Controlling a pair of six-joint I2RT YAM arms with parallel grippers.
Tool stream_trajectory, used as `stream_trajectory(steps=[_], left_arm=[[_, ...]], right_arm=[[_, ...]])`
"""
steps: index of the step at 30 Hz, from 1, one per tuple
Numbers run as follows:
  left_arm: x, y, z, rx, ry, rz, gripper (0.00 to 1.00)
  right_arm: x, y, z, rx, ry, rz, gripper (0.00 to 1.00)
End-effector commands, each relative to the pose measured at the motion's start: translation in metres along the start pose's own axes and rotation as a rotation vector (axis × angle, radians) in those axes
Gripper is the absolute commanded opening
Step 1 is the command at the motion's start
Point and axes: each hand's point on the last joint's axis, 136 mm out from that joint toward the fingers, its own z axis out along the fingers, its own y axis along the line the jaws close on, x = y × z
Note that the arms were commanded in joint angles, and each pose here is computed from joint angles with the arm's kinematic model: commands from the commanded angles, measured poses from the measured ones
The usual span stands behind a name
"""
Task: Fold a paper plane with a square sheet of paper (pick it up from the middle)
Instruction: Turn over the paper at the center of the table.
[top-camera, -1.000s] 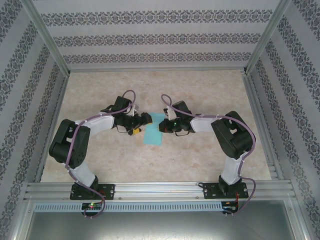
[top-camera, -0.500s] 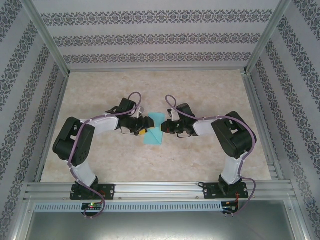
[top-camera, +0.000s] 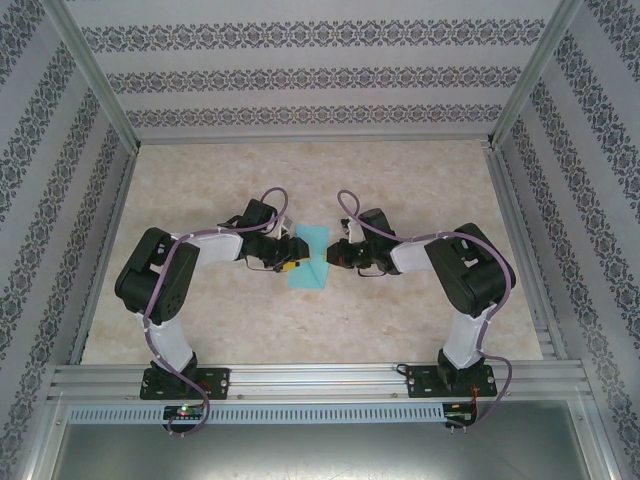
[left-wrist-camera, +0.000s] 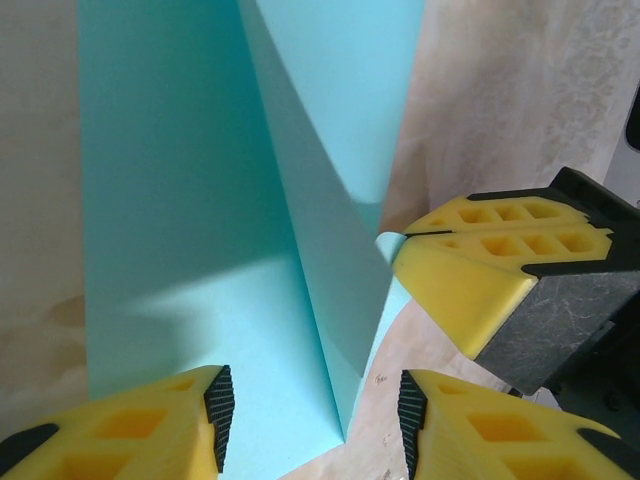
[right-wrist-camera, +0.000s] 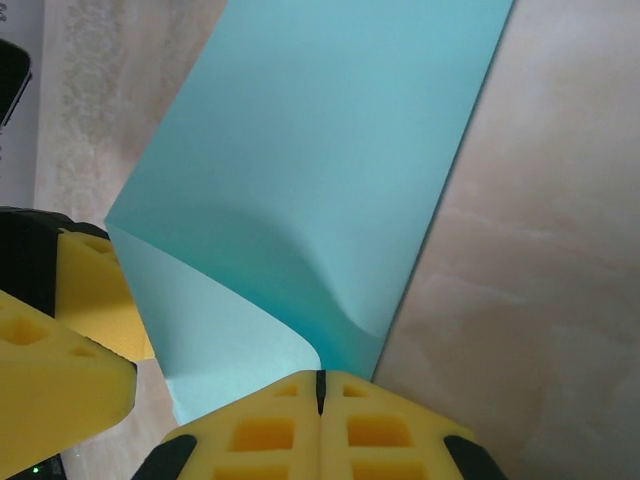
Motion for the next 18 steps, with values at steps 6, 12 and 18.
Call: stream_trajectory(steps=[6, 12, 18], left_arm=[[-0.003, -0.018, 0.008, 0.053, 0.029, 0.071, 0.51], [-0.007, -0.018, 0.015, 0.054, 0.047, 0.082, 0.37], [-0.006, -0.017, 0.017, 0.056, 0.055, 0.141, 0.27]], right_arm=[[-0.005, 0.005, -0.001, -0.031, -0.01, 0.001, 0.04], [-0.009, 0.013, -0.006, -0.041, -0.024, 0.001, 0.16], [-0.032, 0.021, -0.039, 0.031, -0.1, 0.01, 0.51]])
